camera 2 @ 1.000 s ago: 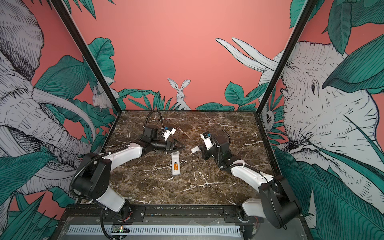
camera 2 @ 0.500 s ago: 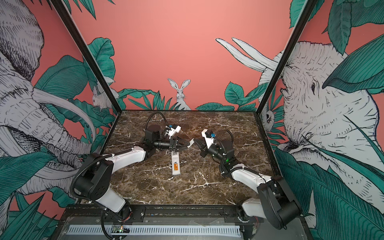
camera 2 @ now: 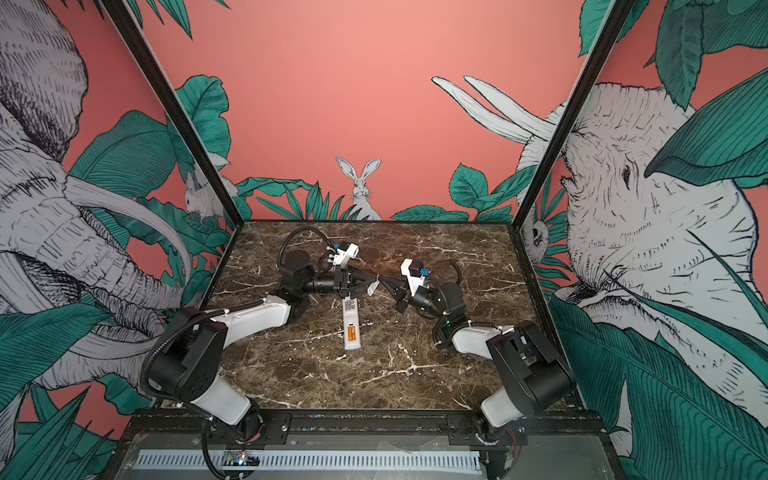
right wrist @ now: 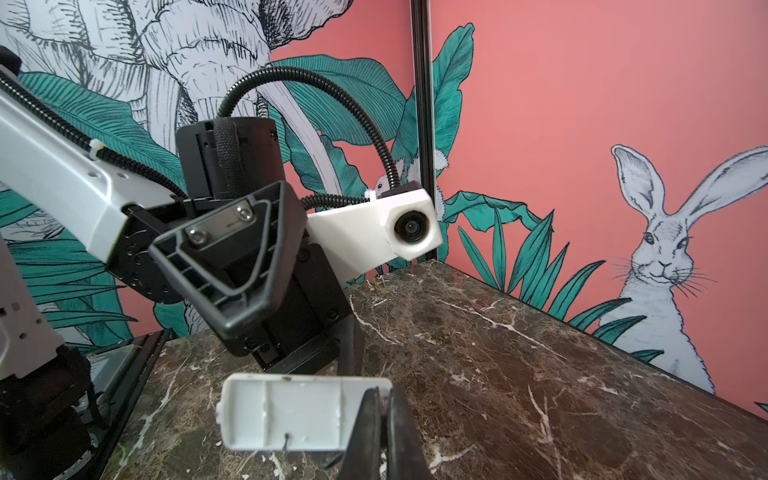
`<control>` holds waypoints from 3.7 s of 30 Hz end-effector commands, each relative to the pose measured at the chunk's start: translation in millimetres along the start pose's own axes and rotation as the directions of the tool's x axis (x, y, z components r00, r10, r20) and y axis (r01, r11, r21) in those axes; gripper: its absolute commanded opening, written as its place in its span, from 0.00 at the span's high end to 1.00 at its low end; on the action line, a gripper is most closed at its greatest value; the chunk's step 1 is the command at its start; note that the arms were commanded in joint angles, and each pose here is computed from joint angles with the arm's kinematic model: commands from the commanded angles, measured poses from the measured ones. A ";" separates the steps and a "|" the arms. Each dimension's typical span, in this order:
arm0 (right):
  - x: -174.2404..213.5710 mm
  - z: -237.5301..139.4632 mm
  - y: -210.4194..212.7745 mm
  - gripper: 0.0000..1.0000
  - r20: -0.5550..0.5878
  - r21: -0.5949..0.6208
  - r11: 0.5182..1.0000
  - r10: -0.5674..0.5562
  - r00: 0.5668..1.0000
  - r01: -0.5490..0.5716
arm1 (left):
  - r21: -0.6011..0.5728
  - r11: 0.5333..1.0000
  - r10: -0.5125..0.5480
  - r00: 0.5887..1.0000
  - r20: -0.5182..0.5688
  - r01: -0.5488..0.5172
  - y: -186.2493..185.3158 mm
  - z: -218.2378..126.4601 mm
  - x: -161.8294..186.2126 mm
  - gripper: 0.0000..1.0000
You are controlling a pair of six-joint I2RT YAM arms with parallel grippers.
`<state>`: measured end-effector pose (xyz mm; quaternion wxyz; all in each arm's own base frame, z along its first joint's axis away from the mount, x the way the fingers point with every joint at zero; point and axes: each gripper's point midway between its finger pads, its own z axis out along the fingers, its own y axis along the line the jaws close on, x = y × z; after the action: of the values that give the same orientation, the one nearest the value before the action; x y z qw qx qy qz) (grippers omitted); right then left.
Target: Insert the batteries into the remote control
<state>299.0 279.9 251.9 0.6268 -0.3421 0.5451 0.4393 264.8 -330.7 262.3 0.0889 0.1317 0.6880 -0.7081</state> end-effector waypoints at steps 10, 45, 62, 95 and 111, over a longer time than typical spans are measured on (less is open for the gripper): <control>-29.2 3.3 13.7 0.96 0.092 -0.080 0.993 -0.075 0.993 0.082 | 0.037 0.998 0.049 0.999 -0.015 -0.049 -27.9 -3.3 4.0 0.57; -24.6 6.7 -11.8 0.54 0.018 -0.004 0.980 0.199 0.980 -0.199 | -0.105 0.991 0.086 0.996 0.007 -0.085 14.9 -5.2 0.5 1.00; -14.3 12.7 -8.0 0.57 -0.177 0.054 0.837 0.545 0.819 -0.545 | -0.102 0.980 0.181 0.978 0.107 -0.170 13.1 -9.9 -15.0 1.00; 110.9 -105.8 -66.7 1.00 -0.578 0.735 0.677 0.657 0.484 -0.042 | -0.317 0.931 0.238 0.959 0.156 -0.179 31.4 -84.8 -34.5 0.35; 174.2 -194.8 -82.4 1.00 -0.687 0.651 0.576 0.725 0.060 0.494 | -0.330 0.924 0.253 0.956 0.149 -0.193 33.7 -97.4 -30.7 0.26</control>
<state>309.8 113.9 42.5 0.1132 -0.1552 0.9758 -0.1050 317.3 -239.9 226.1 0.2398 0.1086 0.7684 -0.5834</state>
